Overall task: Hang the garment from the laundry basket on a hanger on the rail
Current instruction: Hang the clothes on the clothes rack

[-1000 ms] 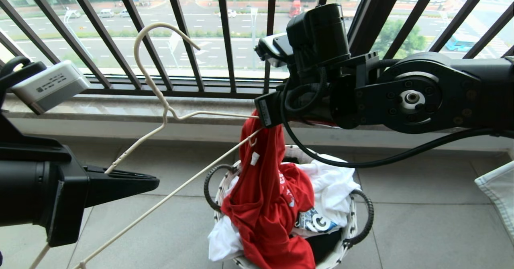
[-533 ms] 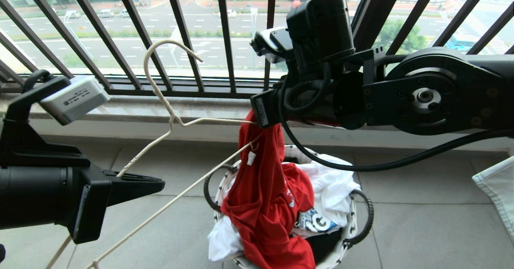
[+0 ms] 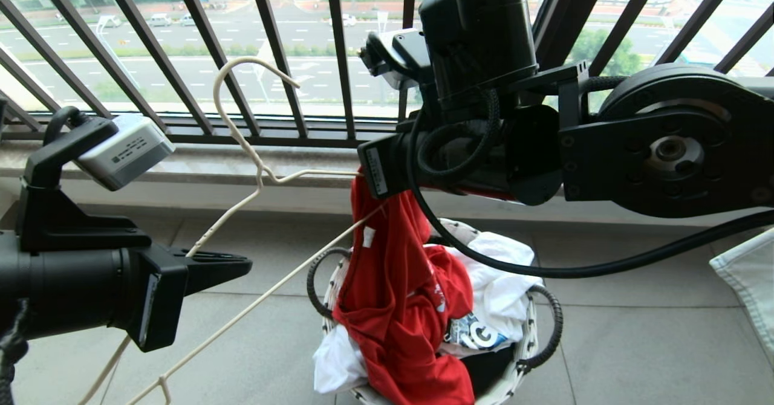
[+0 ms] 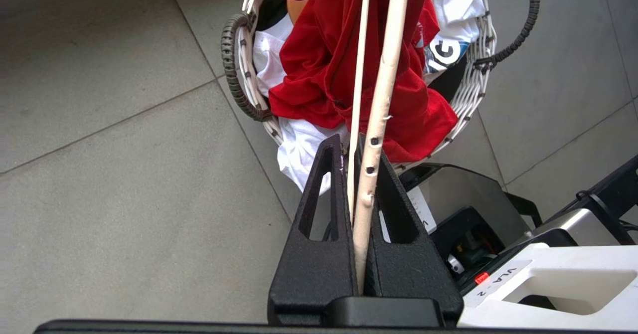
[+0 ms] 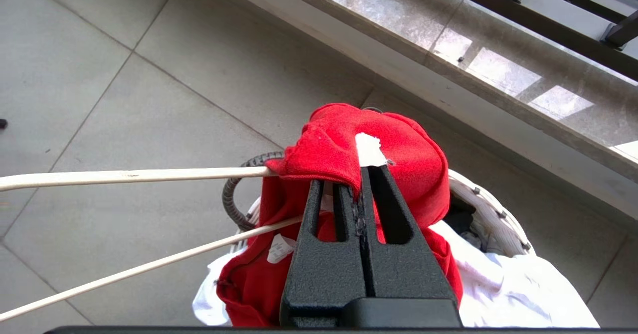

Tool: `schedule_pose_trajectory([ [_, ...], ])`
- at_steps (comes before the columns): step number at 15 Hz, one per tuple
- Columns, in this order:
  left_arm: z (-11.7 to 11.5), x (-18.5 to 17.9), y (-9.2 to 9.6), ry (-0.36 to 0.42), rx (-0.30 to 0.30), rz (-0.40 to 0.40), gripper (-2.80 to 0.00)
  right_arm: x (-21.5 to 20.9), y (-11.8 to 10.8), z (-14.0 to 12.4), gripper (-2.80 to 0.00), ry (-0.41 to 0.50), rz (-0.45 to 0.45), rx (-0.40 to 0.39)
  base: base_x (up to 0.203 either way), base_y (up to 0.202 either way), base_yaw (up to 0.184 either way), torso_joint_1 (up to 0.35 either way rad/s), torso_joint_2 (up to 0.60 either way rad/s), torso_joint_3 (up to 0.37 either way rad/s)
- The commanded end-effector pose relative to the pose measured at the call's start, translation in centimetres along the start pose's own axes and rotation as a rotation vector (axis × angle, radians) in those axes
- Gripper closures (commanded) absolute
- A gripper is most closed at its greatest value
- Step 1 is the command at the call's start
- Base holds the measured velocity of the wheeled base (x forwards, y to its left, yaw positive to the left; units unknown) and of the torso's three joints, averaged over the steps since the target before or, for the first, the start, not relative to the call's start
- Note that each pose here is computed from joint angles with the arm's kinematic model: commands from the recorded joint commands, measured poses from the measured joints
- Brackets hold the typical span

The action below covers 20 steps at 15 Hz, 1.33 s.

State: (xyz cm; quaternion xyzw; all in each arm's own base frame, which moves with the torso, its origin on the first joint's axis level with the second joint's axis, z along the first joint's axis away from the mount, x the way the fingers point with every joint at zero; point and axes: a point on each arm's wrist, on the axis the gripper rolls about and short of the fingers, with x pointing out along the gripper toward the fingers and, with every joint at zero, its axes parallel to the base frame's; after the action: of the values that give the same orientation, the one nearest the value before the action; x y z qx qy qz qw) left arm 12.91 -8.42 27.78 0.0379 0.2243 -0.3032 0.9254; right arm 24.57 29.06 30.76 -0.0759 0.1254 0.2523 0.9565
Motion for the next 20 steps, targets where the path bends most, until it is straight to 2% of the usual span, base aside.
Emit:
schedule_pose_trajectory([
  [1, 0.0, -0.6, 0.0, -0.018, 0.002, 0.004, 0.00, -0.4, 0.5, 0.1, 0.00, -0.006, 0.012, -0.001, 0.000, 0.000, 0.000, 0.000, 0.00, 0.000],
  [5, 0.0, 0.1, 0.2, -0.008, 0.023, 0.084, 0.00, -2.1, 1.5, 0.9, 0.00, -0.038, 0.053, 0.001, 0.000, 0.000, 0.000, 0.000, 0.00, 0.000],
  [6, 0.1, 0.2, 0.2, -0.027, 0.024, 0.093, 0.00, -2.4, 1.7, 1.0, 0.00, -0.042, 0.057, 0.000, 0.000, 0.000, 0.000, 0.000, 0.00, 0.000],
  [9, 0.1, -0.7, 0.4, -0.062, 0.057, 0.188, 0.00, -2.4, 1.6, 1.2, 0.00, -0.053, 0.039, 0.006, 0.000, 0.000, 0.000, 0.000, 0.00, 0.000],
  [12, 0.1, -3.0, 0.2, -0.120, 0.085, 0.201, 0.00, -0.9, 0.9, 0.7, 0.00, -0.036, -0.037, 0.001, 0.000, 0.000, 0.000, 0.000, 0.00, 0.000],
  [14, -0.2, -4.0, 0.2, -0.110, 0.126, 0.202, 0.00, -0.2, 0.3, 0.5, 0.00, -0.029, -0.061, 0.003, 0.000, 0.000, 0.000, 0.000, 0.00, 0.000],
  [17, -0.2, -4.2, 0.2, -0.102, 0.128, 0.205, 0.00, 0.1, -0.4, 0.5, 0.00, -0.028, -0.079, 0.005, 0.000, 0.000, 0.000, 0.000, 0.00, 0.000],
  [20, -0.5, -4.2, 0.2, -0.060, 0.134, 0.219, 0.00, 0.3, -1.0, 0.5, 0.00, -0.024, -0.096, -0.001, 0.000, 0.000, 0.000, 0.000, 0.00, 0.000],
])
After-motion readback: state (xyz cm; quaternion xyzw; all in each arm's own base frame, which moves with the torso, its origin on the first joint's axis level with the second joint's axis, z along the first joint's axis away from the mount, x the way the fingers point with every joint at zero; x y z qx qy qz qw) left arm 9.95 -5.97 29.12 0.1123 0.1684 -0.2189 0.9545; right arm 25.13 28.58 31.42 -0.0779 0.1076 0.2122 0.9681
